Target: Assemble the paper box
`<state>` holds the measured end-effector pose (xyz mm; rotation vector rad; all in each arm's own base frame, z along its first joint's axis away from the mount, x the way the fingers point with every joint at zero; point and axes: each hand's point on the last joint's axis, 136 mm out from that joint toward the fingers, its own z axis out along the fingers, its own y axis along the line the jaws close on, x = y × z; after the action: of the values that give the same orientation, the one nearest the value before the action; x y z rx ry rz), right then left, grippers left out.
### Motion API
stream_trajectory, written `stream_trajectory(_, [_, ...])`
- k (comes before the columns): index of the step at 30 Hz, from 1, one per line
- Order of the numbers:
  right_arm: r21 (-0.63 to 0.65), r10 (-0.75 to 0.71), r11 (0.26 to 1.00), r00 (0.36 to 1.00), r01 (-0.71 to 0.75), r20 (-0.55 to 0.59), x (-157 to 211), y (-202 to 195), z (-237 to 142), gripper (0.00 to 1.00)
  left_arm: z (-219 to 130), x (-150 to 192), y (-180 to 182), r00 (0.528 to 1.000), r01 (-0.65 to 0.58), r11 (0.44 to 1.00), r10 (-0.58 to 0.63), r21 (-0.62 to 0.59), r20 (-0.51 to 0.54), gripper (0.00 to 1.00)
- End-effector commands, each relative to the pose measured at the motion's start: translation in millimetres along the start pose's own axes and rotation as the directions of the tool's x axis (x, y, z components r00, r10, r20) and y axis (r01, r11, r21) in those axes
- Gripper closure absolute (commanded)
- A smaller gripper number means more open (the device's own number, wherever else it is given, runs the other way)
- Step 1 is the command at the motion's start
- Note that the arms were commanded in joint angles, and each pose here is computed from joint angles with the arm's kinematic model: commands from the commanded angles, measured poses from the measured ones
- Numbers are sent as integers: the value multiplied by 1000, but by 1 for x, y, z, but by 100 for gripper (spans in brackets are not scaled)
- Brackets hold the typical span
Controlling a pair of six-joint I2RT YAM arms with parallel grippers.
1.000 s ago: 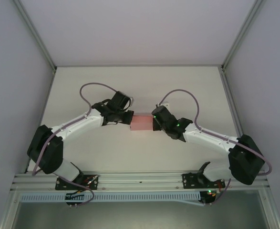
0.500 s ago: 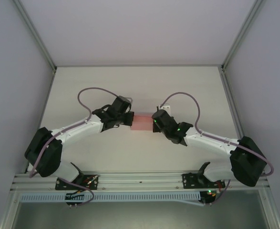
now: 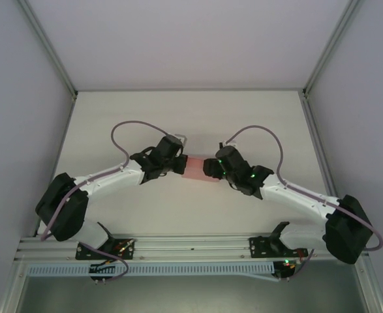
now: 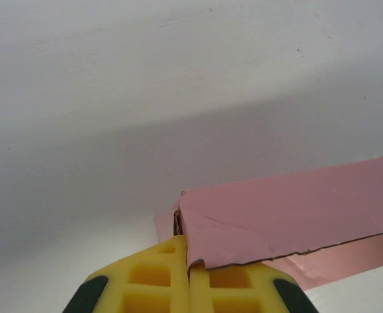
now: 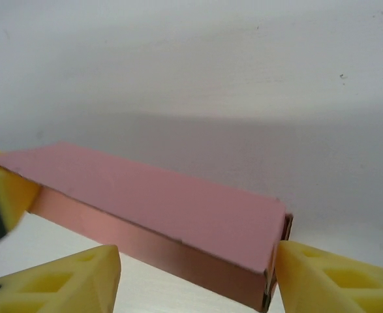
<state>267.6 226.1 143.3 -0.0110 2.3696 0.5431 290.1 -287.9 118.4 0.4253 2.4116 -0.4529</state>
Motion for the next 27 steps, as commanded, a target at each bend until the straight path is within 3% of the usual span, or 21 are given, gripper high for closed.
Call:
stream_trajectory(1, [-68, 90, 994, 996, -90, -1, -14, 1, -15, 35, 10, 80, 16, 955, -71, 996, 54, -46, -293, 100])
stream_trajectory(5, [-48, 121, 992, 992, -119, 44, -22, -11, -24, 33, 8, 77, 17, 960, -75, 995, 55, -62, -276, 100])
stream_trajectory(8, [-17, 158, 987, 986, -158, 45, -24, -24, -20, 42, 8, 75, 17, 961, -77, 995, 58, -61, -270, 100])
stream_trajectory(17, [48, 222, 975, 959, -217, -176, 35, -43, 13, 58, 1, 66, 15, 969, -110, 993, 96, -52, -228, 99])
stream_trajectory(24, [141, 281, 957, 935, -255, -215, 73, -73, 18, 64, -8, 55, 5, 970, -143, 990, 140, -4, -201, 81])
stream_trajectory(27, [148, 288, 954, 933, -260, -215, 75, -75, 19, 65, -22, 49, -6, 966, -166, 985, 174, 55, -193, 65])
